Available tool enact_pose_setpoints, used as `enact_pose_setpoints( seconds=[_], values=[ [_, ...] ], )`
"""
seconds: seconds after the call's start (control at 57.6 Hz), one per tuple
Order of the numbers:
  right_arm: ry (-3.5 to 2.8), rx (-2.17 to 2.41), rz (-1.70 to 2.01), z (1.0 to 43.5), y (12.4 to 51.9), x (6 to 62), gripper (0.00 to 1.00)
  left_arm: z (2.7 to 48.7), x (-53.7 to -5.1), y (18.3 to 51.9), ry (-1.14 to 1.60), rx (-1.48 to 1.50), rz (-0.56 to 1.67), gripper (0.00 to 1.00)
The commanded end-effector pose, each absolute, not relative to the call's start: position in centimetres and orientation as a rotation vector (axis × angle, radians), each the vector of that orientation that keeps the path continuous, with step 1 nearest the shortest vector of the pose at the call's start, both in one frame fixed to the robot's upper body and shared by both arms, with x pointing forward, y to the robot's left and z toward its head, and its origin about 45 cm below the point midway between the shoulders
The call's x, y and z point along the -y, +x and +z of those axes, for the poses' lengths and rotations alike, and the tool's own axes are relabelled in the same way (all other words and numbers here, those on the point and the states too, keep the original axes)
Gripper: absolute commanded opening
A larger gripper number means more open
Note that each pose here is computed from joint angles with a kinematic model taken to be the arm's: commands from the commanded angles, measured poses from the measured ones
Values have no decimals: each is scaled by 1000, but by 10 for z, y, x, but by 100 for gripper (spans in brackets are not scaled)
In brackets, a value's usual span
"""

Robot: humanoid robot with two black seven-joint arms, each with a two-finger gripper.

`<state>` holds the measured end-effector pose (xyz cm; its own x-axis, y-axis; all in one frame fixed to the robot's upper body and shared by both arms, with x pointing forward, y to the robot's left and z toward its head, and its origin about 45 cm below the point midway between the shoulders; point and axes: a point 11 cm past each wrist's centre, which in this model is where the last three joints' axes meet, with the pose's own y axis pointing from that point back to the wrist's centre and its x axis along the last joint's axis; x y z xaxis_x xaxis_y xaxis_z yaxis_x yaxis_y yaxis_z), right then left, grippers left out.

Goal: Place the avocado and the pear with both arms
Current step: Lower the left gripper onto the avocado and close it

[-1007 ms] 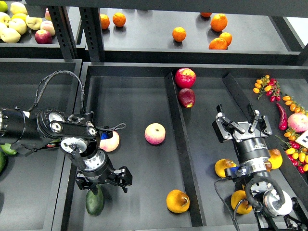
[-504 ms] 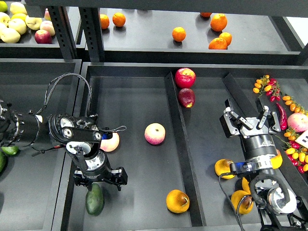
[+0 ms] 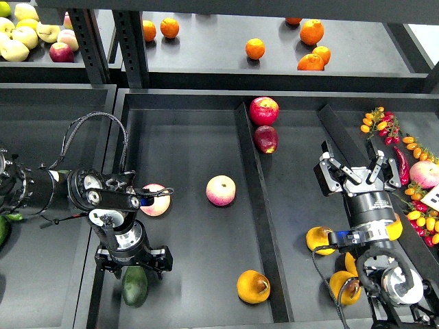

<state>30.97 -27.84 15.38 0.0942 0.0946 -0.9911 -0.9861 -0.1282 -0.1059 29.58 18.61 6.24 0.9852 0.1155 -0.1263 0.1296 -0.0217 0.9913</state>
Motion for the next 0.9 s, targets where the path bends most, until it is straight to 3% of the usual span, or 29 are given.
enact_pose_setpoints(
  seconds=[0.0,0.886],
  values=[
    [-1286,-1004,1271,154,310,278,100,57,-186,294,1600,-198,-9,99],
    [-1284,-1003,1272,154,310,278,100,42,-194,295,1624,-206,22,97]
  ],
)
